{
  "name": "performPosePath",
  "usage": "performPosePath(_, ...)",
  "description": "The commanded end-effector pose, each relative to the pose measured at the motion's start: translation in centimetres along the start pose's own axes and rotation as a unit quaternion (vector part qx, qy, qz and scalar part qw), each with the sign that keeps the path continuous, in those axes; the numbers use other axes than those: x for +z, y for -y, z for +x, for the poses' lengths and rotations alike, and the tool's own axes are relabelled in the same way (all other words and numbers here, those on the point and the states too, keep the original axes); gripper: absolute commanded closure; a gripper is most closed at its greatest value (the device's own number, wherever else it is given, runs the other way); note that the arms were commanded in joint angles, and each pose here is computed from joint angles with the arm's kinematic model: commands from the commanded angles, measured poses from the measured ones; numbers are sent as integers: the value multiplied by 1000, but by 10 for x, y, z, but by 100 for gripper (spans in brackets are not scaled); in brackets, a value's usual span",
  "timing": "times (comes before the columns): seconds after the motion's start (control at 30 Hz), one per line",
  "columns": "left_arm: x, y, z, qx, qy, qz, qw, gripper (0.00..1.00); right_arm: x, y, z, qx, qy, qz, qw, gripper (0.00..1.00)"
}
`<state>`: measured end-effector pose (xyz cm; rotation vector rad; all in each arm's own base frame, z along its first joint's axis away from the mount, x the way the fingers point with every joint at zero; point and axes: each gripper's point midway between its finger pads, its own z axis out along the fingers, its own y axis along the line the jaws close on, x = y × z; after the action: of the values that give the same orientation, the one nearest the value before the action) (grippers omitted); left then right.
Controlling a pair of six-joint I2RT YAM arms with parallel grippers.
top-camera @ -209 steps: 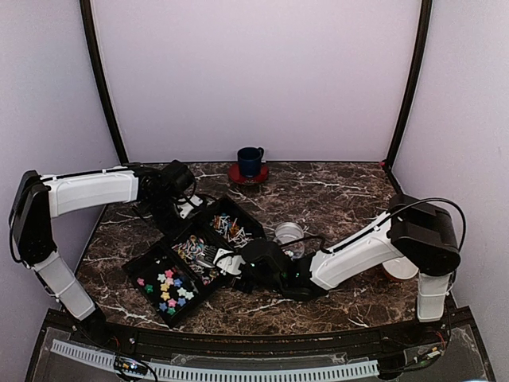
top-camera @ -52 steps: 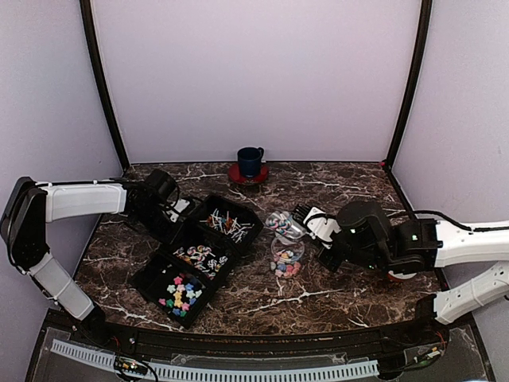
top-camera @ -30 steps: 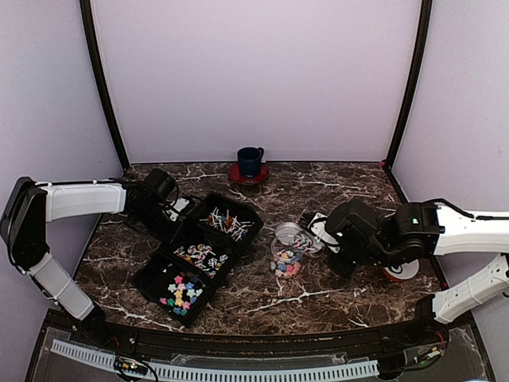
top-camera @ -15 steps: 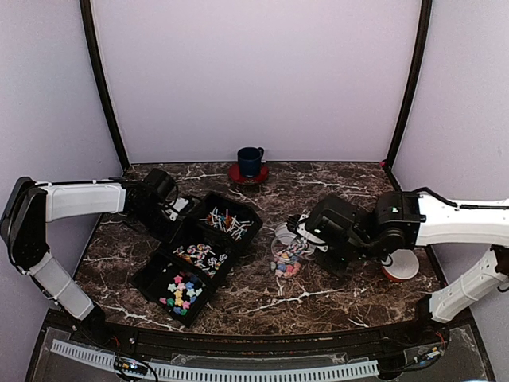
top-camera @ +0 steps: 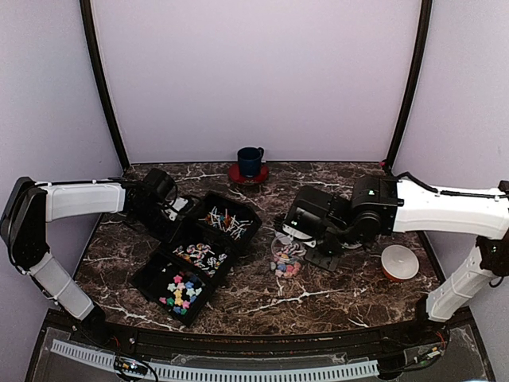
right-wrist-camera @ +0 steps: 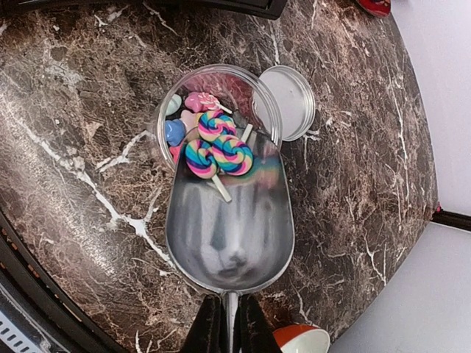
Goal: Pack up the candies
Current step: Place the fake candies in the packing bottle, then move the packing bottle to the center of the board.
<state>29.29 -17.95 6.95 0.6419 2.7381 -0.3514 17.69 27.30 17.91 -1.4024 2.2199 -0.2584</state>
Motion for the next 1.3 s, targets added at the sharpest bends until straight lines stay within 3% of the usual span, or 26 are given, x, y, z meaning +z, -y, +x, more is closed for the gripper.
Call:
performPosePath(0.0, -22, 13, -26, 2, 64, 32, 997, 100, -9, -1, -5, -14, -5, -5, 1000, 100)
performPosePath(0.53, -25, 12, -27, 2, 69, 32, 997, 100, 4, -9, -11, -46, -46, -8, 998, 100)
performPosePath(1.07, -25, 14, -27, 2, 69, 38, 997, 100, 28, 35, -50, -30, -21, 107, 994, 100)
performPosePath(1.27, -25, 14, -27, 3, 68, 40, 997, 100, 32, 45, -58, -29, -19, 116, 993, 100)
